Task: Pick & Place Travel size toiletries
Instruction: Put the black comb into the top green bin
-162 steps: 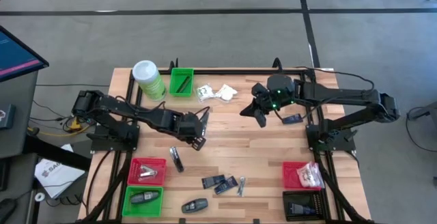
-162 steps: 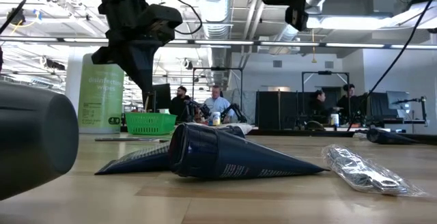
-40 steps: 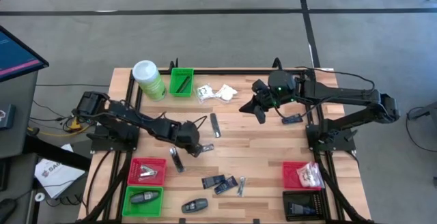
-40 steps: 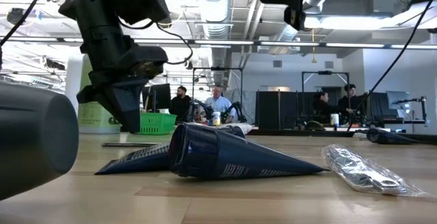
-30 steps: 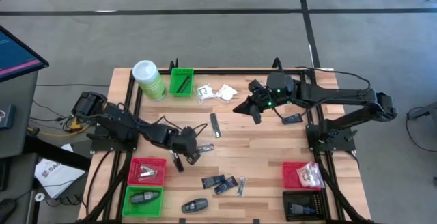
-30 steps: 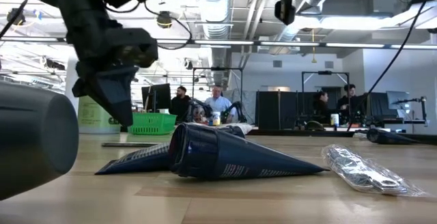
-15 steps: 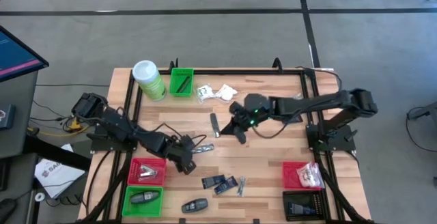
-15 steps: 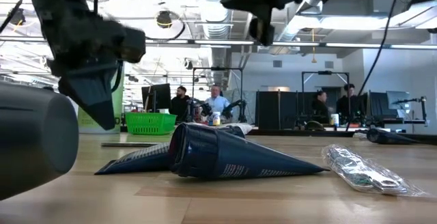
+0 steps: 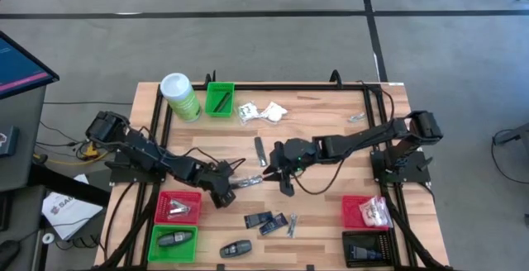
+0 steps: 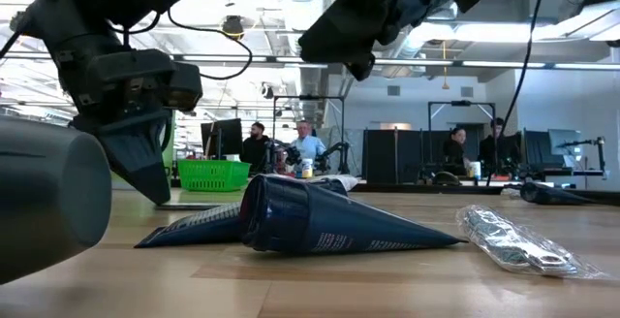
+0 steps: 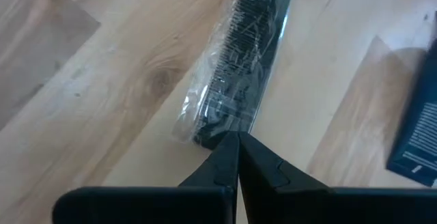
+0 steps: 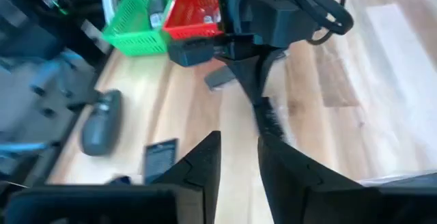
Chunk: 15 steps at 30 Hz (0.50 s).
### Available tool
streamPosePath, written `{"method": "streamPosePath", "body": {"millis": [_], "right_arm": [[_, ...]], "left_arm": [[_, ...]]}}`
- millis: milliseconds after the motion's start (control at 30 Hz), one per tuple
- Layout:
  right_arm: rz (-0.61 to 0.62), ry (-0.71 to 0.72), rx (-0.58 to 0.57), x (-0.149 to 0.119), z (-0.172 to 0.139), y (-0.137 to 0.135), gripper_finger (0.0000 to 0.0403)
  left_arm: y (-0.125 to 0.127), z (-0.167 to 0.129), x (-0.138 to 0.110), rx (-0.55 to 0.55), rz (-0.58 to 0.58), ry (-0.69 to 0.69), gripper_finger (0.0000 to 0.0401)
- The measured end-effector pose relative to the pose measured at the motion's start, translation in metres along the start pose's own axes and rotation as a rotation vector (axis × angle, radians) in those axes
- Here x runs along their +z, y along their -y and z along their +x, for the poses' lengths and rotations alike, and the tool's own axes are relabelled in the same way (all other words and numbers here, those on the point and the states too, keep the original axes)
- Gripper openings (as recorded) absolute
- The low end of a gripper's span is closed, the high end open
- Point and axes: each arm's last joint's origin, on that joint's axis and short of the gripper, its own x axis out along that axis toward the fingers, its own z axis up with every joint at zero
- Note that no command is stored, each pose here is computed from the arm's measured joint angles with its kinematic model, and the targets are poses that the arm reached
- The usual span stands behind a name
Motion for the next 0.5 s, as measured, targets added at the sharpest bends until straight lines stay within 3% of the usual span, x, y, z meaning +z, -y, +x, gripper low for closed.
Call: {"method": "streamPosePath", "body": {"millis": [500], "right_arm": [[-0.093,-0.055,-0.085,-0.010,0.007,-0.004,0.0095]], "left_arm": [[0.007,-0.014,0.006,-0.051,0.011,0.081,0.0001]]}}
